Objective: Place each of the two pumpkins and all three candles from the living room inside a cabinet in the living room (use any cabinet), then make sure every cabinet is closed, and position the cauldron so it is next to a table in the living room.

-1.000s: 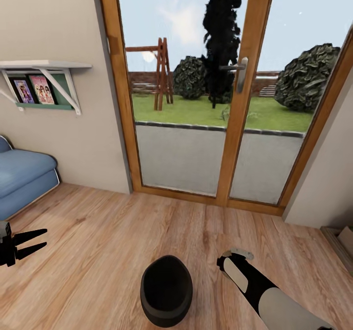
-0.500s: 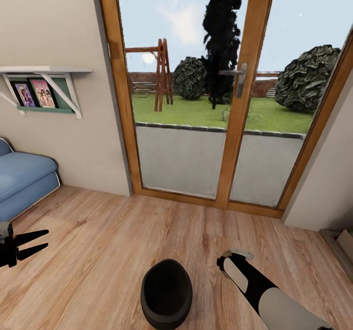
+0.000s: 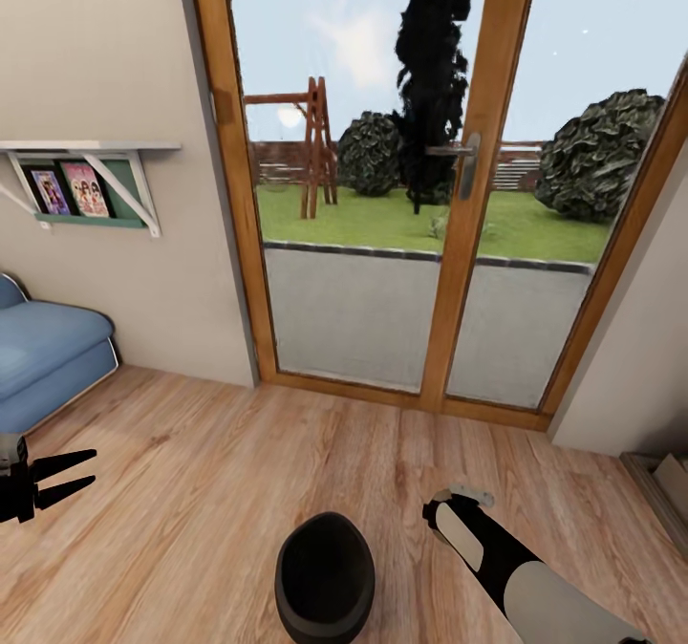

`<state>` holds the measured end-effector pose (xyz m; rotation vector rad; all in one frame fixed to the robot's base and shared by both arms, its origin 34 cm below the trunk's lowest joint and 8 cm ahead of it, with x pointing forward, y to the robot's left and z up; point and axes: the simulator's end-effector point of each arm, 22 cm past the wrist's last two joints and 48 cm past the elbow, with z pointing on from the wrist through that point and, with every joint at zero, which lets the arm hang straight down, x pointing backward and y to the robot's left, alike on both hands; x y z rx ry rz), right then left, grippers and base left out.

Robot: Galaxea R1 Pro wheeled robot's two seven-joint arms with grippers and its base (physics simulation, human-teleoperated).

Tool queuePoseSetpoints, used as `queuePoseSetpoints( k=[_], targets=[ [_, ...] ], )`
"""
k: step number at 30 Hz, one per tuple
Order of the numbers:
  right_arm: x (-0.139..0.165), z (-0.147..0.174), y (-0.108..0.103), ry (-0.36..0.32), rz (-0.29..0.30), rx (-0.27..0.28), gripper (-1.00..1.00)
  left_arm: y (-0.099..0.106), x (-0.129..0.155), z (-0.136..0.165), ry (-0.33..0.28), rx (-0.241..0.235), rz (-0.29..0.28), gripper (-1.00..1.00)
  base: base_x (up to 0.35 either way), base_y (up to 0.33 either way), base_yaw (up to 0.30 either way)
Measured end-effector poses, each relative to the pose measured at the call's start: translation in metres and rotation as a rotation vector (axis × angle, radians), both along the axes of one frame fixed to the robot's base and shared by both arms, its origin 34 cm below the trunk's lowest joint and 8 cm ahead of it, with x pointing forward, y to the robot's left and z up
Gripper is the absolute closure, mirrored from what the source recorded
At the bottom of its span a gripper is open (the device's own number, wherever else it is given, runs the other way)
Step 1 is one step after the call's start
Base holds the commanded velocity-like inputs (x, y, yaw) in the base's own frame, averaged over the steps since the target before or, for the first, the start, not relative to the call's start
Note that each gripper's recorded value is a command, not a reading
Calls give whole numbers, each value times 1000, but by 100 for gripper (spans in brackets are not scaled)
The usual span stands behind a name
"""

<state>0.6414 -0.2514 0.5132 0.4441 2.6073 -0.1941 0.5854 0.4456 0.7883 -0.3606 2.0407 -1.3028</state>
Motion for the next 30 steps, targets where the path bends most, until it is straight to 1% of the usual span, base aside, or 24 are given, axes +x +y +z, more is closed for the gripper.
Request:
queuePoseSetpoints(
  k=[30],
  targets=[
    [7, 57, 0, 1, -1, -1, 100, 0, 7, 56, 4, 0, -1, -100, 0, 0, 0]
  ],
)
